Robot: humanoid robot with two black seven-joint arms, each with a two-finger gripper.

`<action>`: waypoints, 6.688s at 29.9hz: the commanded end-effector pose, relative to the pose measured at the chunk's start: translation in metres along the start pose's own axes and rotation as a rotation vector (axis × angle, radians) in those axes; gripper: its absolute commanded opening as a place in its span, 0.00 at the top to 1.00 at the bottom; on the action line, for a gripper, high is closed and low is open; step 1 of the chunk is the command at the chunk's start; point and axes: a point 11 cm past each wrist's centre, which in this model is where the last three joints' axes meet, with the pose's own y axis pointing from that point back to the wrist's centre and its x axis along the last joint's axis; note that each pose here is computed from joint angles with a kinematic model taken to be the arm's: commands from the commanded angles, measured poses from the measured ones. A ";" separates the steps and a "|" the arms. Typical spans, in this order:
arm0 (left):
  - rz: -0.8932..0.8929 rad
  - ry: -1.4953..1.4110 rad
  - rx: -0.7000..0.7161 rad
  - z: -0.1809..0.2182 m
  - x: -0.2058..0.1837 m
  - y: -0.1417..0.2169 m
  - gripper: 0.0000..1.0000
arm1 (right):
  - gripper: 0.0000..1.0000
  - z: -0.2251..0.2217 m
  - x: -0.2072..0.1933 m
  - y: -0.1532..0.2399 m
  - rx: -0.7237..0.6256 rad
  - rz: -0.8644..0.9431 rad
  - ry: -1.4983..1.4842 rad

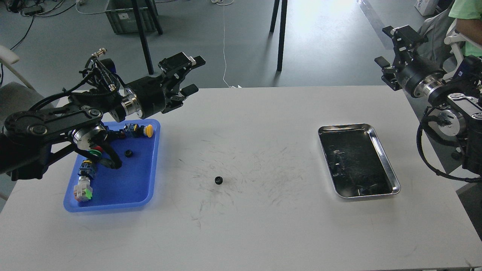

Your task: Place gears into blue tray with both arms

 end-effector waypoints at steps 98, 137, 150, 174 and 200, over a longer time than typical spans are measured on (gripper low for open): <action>-0.636 -1.301 0.069 -0.128 -0.121 0.010 0.37 | 0.06 0.047 0.012 0.029 0.006 0.162 -0.179; -0.640 -1.298 0.072 -0.149 -0.121 0.019 0.76 | 0.05 0.049 0.013 0.030 0.001 0.164 -0.173; -0.642 -1.279 0.055 -0.147 -0.125 0.019 0.87 | 0.05 0.050 0.014 0.032 -0.003 0.166 -0.171; -0.440 -1.352 0.325 -0.129 0.014 0.126 0.84 | 0.05 0.054 0.013 0.033 -0.012 0.171 -0.170; -0.410 -1.247 0.433 -0.170 0.011 0.182 0.81 | 0.05 0.053 0.010 0.031 -0.019 0.156 -0.153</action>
